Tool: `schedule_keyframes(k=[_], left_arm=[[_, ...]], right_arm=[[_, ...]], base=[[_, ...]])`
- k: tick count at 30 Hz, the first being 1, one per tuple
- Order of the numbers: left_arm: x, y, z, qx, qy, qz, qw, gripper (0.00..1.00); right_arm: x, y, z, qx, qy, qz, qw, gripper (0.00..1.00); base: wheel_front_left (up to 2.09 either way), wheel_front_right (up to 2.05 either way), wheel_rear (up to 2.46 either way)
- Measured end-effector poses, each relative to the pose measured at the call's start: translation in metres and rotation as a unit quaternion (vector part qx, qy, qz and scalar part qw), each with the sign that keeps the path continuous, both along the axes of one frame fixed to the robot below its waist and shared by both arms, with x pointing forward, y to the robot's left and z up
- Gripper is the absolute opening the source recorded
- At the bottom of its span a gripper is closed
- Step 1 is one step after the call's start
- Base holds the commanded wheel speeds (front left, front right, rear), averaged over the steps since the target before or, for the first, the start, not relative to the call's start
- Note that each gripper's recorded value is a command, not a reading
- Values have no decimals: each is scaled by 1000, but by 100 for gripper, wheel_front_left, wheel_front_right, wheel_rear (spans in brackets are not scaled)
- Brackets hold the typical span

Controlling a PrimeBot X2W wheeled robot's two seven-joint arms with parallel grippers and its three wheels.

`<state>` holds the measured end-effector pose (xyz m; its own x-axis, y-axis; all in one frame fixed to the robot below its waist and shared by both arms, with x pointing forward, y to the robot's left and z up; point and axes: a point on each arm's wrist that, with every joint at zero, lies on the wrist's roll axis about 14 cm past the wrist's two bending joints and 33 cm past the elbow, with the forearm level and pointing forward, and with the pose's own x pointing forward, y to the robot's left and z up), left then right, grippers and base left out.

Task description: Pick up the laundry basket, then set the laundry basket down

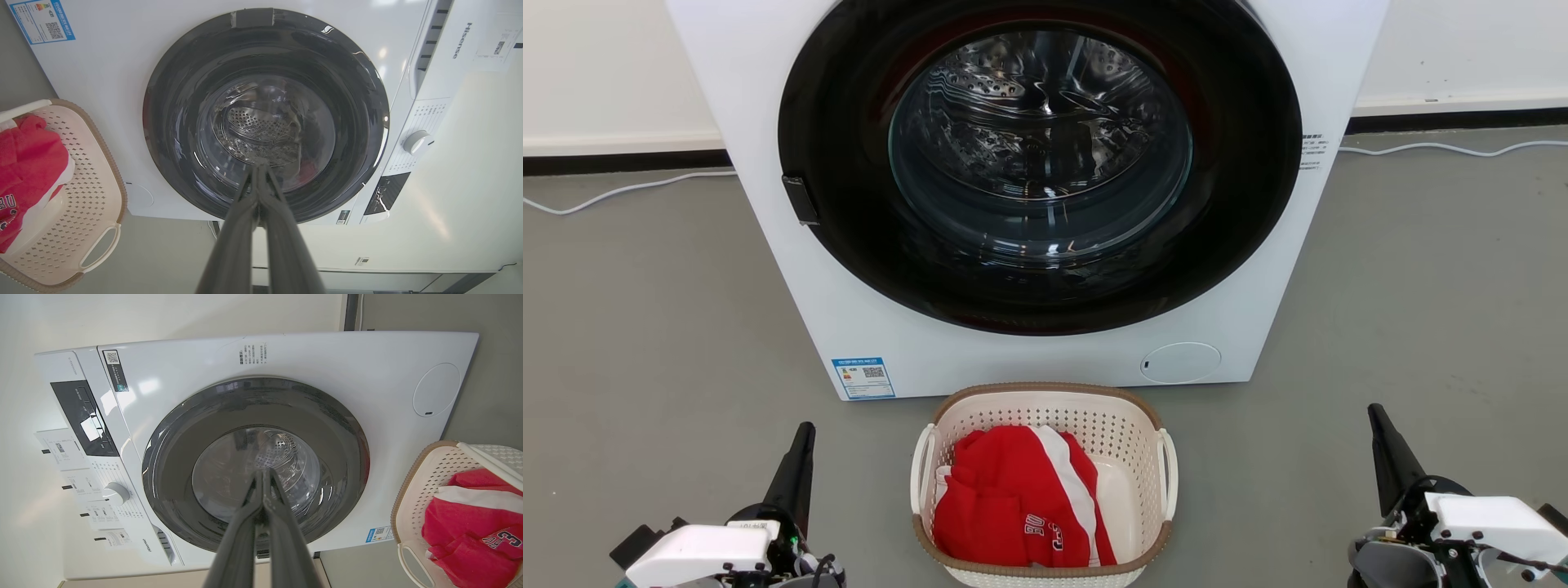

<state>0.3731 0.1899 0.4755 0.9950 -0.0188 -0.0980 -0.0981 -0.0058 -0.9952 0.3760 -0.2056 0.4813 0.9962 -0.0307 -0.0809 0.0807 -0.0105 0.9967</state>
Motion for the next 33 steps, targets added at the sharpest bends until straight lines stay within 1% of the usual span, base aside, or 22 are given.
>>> schedule_keyframes(k=[33], left_arm=[[0,0,0,0,0,0,1000,0]], right_arm=[[0,0,0,0,0,0,1000,0]], base=[[0,0,0]])
